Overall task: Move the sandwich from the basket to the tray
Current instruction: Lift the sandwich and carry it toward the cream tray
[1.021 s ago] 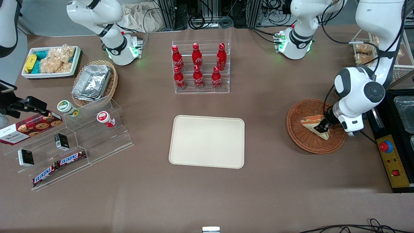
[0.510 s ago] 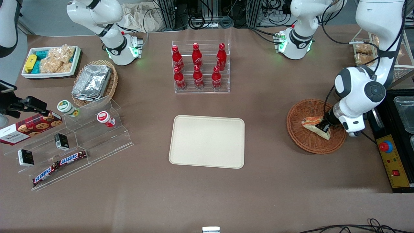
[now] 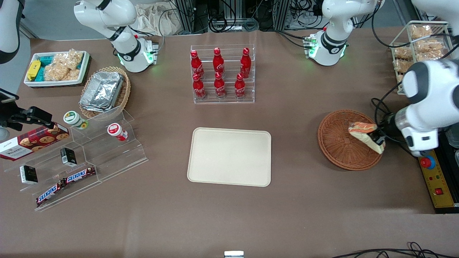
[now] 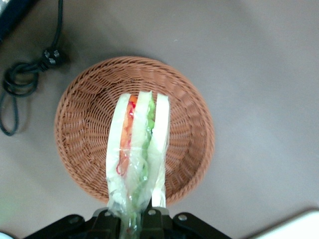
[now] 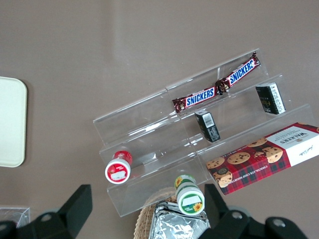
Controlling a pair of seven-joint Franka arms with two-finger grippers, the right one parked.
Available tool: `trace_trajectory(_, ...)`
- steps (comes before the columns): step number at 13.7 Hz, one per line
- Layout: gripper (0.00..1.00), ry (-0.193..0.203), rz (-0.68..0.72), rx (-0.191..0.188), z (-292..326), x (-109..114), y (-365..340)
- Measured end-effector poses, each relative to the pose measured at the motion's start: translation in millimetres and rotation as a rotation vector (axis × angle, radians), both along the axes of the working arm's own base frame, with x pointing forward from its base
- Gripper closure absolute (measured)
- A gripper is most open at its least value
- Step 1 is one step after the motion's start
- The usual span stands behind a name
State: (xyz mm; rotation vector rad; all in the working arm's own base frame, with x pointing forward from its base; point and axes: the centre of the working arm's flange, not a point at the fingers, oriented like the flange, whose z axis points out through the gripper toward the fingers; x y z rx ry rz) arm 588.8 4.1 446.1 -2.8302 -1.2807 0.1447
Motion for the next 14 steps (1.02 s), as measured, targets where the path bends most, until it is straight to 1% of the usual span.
trace_trajectory(2,0.84,-0.009,-0.088,-0.014,58.9,9.3,-35.7)
trace_trajectory(3,0.84,-0.023,-0.139,-0.027,80.5,12.7,-62.5)
trace_trajectory(4,0.84,-0.042,-0.198,-0.046,94.4,14.8,-95.7)
trace_trajectory(5,0.84,-0.050,-0.262,-0.069,98.0,14.3,-131.3)
trace_trajectory(6,0.84,-0.046,-0.330,-0.089,92.1,11.7,-168.4)
trace_trajectory(7,0.84,-0.045,-0.403,-0.089,79.1,9.3,-204.1)
trace_trajectory(9,0.84,-0.031,-0.547,-0.071,36.9,2.6,-273.3)
trace_trajectory(10,0.84,-0.023,-0.609,-0.073,10.5,-1.8,-306.5)
trace_trajectory(11,0.84,-0.012,-0.672,-0.085,-27.3,-7.5,-345.0)
trace_trajectory(12,0.84,-0.009,-0.712,-0.093,-56.0,-9.9,-368.1)
trace_trajectory(14,0.84,-0.018,-0.768,-0.112,-109.6,-8.8,-400.4)
